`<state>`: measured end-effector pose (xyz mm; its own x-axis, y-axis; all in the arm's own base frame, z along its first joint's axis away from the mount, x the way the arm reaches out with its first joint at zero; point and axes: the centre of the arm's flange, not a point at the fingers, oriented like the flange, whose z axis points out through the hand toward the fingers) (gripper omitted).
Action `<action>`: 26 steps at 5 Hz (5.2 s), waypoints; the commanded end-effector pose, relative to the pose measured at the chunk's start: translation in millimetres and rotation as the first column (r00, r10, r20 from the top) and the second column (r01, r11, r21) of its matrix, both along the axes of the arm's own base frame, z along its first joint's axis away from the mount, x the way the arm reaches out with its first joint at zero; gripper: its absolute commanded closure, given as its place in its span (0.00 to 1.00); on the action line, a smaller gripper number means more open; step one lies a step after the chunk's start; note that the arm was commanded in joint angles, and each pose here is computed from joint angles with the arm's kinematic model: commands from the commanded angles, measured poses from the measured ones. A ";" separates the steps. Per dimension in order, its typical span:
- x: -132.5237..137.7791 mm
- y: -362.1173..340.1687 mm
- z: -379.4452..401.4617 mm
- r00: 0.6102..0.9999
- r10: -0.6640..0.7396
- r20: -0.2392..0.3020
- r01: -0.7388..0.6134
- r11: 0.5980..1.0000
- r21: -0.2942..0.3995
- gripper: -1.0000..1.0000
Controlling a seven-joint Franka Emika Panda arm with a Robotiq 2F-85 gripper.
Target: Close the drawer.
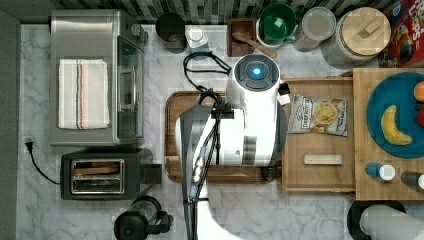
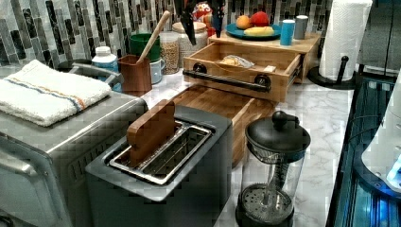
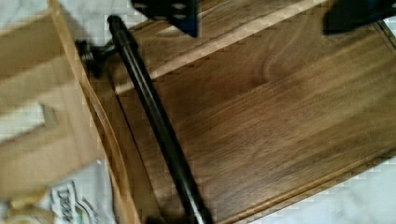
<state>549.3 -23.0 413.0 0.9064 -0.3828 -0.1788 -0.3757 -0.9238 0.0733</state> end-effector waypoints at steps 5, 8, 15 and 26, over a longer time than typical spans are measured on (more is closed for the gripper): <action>-31.4 37.4 -122.3 0.935 0.332 0.122 -0.339 0.940 0.037 1.00; -33.8 -13.7 -137.4 0.912 0.405 0.068 -0.405 0.914 -0.009 1.00; -34.5 -202.2 -116.9 0.886 0.407 0.222 -0.366 0.908 -0.203 1.00; -42.9 -379.6 -97.8 0.929 0.344 0.138 -0.308 0.923 -0.228 1.00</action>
